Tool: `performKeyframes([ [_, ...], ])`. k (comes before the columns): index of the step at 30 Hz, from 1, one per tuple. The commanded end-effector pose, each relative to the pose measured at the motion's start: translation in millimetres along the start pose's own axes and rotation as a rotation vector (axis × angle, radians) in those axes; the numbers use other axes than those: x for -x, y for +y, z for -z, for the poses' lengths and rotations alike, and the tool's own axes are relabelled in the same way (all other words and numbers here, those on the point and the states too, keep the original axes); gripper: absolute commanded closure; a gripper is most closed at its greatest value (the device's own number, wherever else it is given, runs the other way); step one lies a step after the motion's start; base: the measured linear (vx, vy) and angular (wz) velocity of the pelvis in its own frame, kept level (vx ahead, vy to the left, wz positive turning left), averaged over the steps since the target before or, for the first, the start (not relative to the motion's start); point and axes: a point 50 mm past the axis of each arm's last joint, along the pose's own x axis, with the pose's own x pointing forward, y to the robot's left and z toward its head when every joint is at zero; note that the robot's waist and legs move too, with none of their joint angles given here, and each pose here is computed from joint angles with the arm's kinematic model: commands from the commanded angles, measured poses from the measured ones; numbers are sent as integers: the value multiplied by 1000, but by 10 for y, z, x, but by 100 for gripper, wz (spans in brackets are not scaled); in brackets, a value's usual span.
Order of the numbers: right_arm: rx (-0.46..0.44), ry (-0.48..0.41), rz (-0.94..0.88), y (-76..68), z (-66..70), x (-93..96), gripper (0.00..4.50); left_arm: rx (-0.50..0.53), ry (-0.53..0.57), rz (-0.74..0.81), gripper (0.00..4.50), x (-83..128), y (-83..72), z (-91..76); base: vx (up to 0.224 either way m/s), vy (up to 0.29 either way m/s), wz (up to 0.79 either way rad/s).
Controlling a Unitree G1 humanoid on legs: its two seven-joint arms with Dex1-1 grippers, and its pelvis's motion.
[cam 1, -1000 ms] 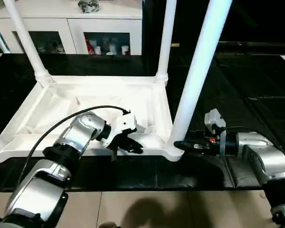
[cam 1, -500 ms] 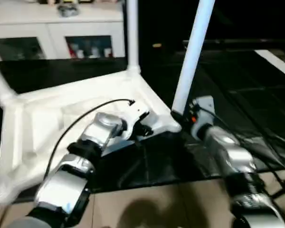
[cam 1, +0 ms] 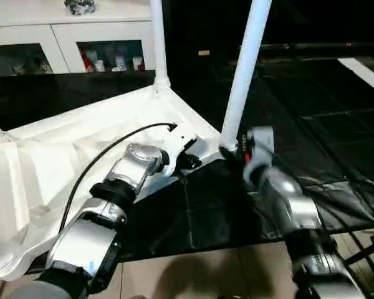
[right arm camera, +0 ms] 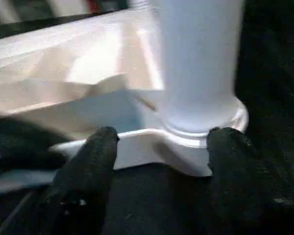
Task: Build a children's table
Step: Rotate leg to tighten
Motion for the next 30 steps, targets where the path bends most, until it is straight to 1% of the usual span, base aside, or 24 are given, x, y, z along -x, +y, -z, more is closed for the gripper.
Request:
performKeyframes([
  [1, 25, -31, -62, -63, -81, 107, 116, -67, -45, 32, 450, 89, 41, -112, 0, 0, 0],
  [3, 47, -27, -121, -178, -121, 260, 98, -87, -27, 72, 450, 128, 41, -65, 0, 0, 0],
  [4, 54, -24, -142, -208, -134, 306, 98, -91, -21, 84, 450, 140, 41, -51, 0, 0, 0],
  [8, 150, 34, -287, -396, -251, 598, 55, -150, 30, 196, 450, 235, 29, 44, 0, 0, 0],
  [9, 150, 34, -287, -396, -251, 598, 55, -150, 30, 196, 450, 235, 29, 44, 0, 0, 0],
  [11, 181, 70, -353, -425, -288, 668, 36, -186, 54, 248, 450, 286, 25, 80, 0, 0, 0],
  [12, 181, 70, -353, -425, -288, 668, 28, -186, 54, 248, 450, 286, 25, 80, 0, 0, 0],
  [13, 204, 116, -434, -429, -311, 715, 28, -225, 80, 322, 450, 344, 9, 119, 0, 0, 0],
  [16, 220, 161, -510, -406, -314, 733, 4, -258, 98, 393, 450, 392, -16, 149, 0, 0, 0],
  [17, 222, 166, -518, -402, -314, 735, 4, -260, 100, 399, 450, 396, -18, 151, 0, 0, 0],
  [18, 243, 203, -578, -364, -305, 728, 4, -282, 117, 444, 450, 423, -37, 169, 0, 0, 0],
  [21, 283, 251, -632, -310, -279, 672, 4, -321, 147, 494, 450, 439, -62, 187, 0, 0, 0],
  [24, 303, 260, -657, -257, -258, 555, 4, -364, 174, 544, 450, 447, -96, 198, 0, 0, 0],
  [29, 296, 258, -731, -169, -257, 459, 4, -400, 190, 584, 450, 450, -121, 193, 0, 0, 0],
  [30, 296, 258, -731, -169, -257, 459, 20, -400, 190, 584, 450, 450, -121, 193, 0, 0, 0],
])
